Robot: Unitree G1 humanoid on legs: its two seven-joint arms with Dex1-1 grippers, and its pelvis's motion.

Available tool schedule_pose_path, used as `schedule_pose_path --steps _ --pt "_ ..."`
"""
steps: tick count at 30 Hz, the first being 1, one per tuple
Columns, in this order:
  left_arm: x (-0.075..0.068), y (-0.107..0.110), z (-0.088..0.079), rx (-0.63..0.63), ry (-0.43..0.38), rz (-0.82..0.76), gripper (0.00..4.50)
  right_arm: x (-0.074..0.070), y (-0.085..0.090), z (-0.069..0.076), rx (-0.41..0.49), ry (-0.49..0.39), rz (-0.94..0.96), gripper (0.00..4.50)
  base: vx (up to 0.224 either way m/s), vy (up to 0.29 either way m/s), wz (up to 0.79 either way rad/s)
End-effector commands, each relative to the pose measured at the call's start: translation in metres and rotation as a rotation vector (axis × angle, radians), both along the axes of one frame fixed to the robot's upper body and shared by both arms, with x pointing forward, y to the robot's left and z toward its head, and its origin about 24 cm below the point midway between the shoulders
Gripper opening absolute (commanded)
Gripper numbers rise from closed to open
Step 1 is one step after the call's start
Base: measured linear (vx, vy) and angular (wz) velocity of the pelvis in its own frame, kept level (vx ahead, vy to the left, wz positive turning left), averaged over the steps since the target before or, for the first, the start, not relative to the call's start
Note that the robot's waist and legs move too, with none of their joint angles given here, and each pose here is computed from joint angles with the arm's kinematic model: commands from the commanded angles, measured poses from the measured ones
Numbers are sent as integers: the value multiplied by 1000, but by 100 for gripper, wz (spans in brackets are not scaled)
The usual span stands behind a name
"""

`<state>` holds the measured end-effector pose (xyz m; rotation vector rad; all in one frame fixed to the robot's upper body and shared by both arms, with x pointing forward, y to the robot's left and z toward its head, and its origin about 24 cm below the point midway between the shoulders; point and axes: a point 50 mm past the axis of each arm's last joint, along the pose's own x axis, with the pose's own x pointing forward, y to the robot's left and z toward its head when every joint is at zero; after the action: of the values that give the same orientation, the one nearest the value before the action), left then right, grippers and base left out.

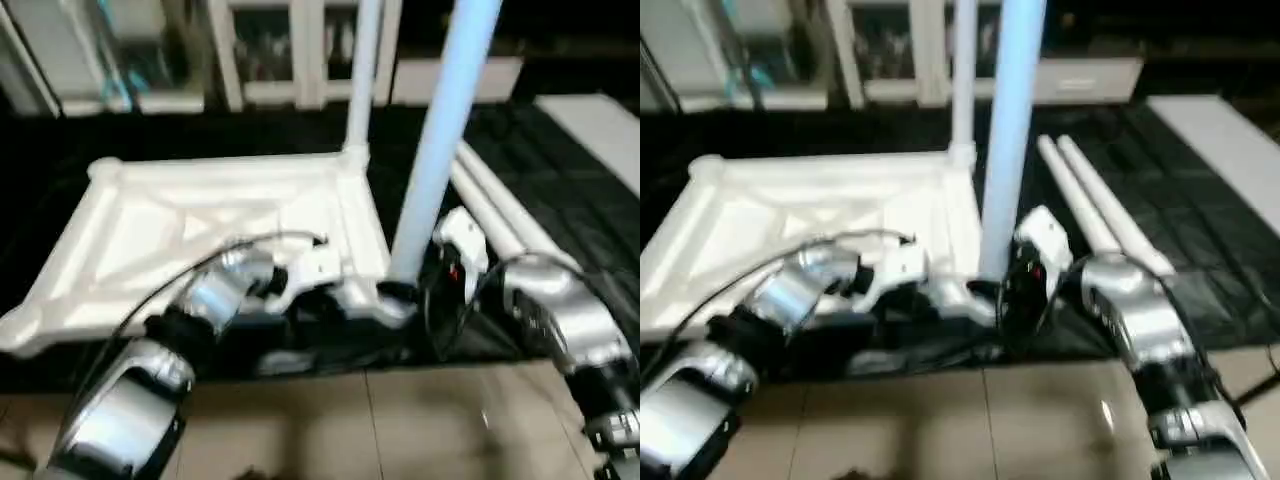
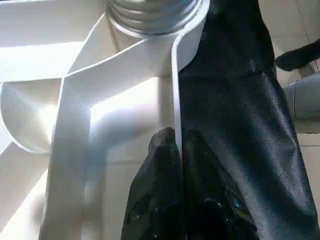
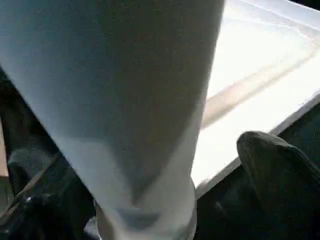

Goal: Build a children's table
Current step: Rotate leg to tighten

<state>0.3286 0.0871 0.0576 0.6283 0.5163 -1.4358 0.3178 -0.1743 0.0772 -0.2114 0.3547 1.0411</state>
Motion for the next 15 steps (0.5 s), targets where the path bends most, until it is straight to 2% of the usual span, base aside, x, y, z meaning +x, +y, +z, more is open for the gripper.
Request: schedule_pose_path --steps 1,10,11,14,15 --pt "-10 1 -17 88 55 -39 0 1 2 -2 -67 -5 48 445 0 0 0" --pt "-12 3 -16 86 53 -43 0 3 0 -1 -93 17 113 445 0 0 0" --pt "-12 3 -17 89 54 -44 0 2 -1 -1 -96 21 123 417 0 0 0" --pt "-12 3 -17 88 54 -38 0 0 -3 -2 -108 36 154 409 0 0 0" --pt "-12 2 -17 87 54 -36 0 -1 -3 -3 -110 38 155 384 0 0 0"
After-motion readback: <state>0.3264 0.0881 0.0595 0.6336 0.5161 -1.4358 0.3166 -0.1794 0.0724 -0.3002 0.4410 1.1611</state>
